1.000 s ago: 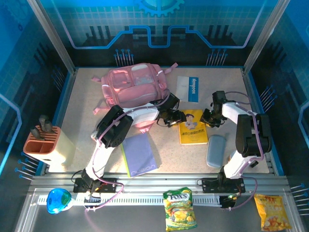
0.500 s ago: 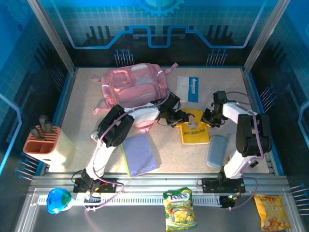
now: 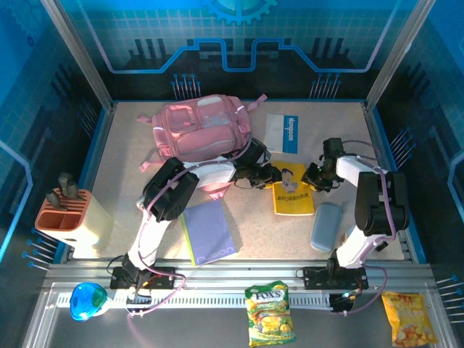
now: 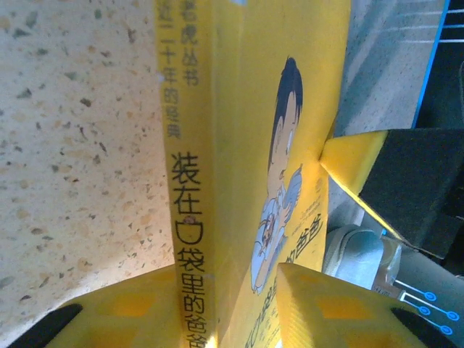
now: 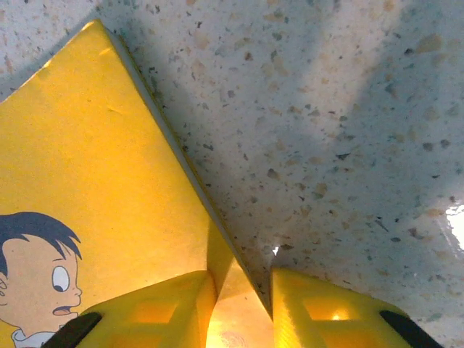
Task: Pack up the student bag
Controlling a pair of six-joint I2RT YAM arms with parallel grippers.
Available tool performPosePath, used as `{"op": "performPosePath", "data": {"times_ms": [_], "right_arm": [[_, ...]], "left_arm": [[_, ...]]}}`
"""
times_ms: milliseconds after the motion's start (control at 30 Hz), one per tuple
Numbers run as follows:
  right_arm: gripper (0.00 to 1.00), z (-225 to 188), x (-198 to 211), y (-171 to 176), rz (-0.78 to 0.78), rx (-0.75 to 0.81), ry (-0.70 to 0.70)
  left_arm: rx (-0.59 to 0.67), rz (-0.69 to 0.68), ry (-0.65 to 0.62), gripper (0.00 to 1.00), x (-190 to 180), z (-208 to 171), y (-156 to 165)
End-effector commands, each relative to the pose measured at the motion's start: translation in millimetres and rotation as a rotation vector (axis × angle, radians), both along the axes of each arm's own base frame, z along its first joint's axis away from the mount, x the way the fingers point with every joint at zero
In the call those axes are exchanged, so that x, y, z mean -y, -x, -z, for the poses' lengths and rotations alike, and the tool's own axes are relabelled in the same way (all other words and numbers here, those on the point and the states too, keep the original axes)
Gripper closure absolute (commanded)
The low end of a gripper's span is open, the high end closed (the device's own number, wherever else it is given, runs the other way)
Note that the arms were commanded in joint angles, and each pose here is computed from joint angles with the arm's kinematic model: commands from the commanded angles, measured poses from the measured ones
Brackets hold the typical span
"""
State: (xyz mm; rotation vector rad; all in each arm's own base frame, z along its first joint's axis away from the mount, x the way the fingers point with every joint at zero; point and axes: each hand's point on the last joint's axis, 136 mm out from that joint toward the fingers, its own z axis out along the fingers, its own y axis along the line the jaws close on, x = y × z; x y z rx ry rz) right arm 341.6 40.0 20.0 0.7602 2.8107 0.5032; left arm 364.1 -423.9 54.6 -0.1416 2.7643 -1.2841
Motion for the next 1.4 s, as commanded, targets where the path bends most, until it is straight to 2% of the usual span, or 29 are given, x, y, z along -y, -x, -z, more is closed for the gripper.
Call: {"op": "performPosePath", "data": {"times_ms": [0, 467, 567, 867, 1000, 1133, 1233, 1367], "right_arm": [[0.71, 5, -24, 9, -0.022, -0.016, -0.118], [0.71, -12, -36, 3, -0.037, 0.057, -0.206], [0.71, -6, -40, 12, -0.031, 0.038, -0.238], [0.70, -17, -29, 13, -0.024, 0.067, -0.164], [0.68, -24, -27, 11, -0.020, 0.091, -0.155], [0.68, -25, -28, 10, -0.017, 0.094, -0.161], [0.68, -27, -29, 9, -0.017, 0.098, -0.171], [0.67, -35, -31, 6, -0.019, 0.125, -0.181]], "left_arm": [[0.075, 0.058, 0.163, 0.67, 31, -34, 1], [0.118, 0.030, 0.223, 0.73, 32, -37, -2], [0.127, 0.023, 0.241, 0.74, 32, -40, -1], [0.164, -0.021, 0.177, 0.80, 7, -45, -6], [0.182, -0.026, 0.174, 0.75, 0, -52, -7], [0.186, -0.029, 0.169, 0.75, -4, -54, -7], [0.190, -0.033, 0.166, 0.81, -7, -54, -8], [0.197, -0.028, 0.161, 0.96, -8, -53, -11]]}}
